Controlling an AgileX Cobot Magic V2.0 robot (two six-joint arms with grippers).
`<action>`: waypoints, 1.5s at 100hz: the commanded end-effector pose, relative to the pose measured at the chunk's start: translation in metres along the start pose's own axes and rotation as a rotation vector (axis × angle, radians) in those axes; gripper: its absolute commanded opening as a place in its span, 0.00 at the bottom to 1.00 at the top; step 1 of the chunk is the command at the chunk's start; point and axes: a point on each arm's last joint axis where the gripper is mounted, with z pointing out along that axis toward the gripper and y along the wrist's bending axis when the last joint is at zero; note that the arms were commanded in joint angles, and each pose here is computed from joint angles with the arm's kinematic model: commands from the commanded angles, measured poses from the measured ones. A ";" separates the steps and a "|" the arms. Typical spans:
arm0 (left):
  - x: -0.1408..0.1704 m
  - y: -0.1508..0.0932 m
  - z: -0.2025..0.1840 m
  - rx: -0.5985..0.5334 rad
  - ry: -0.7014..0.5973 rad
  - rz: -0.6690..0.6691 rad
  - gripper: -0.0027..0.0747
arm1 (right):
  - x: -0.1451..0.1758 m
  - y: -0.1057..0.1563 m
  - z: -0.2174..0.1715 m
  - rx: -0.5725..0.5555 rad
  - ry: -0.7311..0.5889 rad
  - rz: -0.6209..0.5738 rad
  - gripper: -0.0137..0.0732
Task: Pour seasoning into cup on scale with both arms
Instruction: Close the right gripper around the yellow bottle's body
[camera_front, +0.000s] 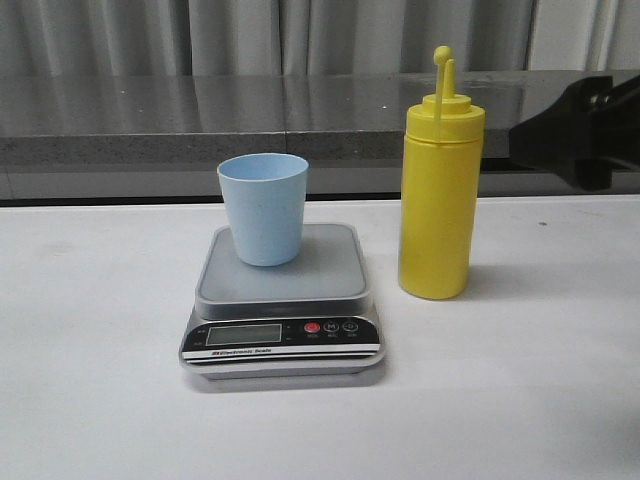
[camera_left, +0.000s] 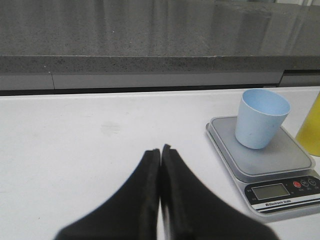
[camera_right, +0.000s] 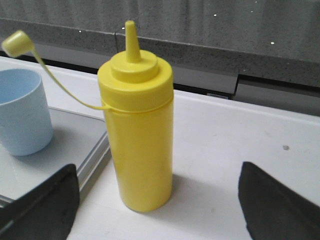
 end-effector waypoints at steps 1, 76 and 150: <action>-0.016 -0.003 -0.003 0.028 -0.097 -0.014 0.01 | -0.012 0.005 0.007 -0.050 -0.155 -0.036 0.89; -0.016 -0.003 -0.003 0.028 -0.097 -0.014 0.01 | 0.026 0.007 0.054 -0.115 -0.250 -0.015 0.89; -0.016 -0.003 -0.003 0.028 -0.097 -0.014 0.01 | 0.020 0.004 0.112 -0.115 -0.278 -0.022 0.89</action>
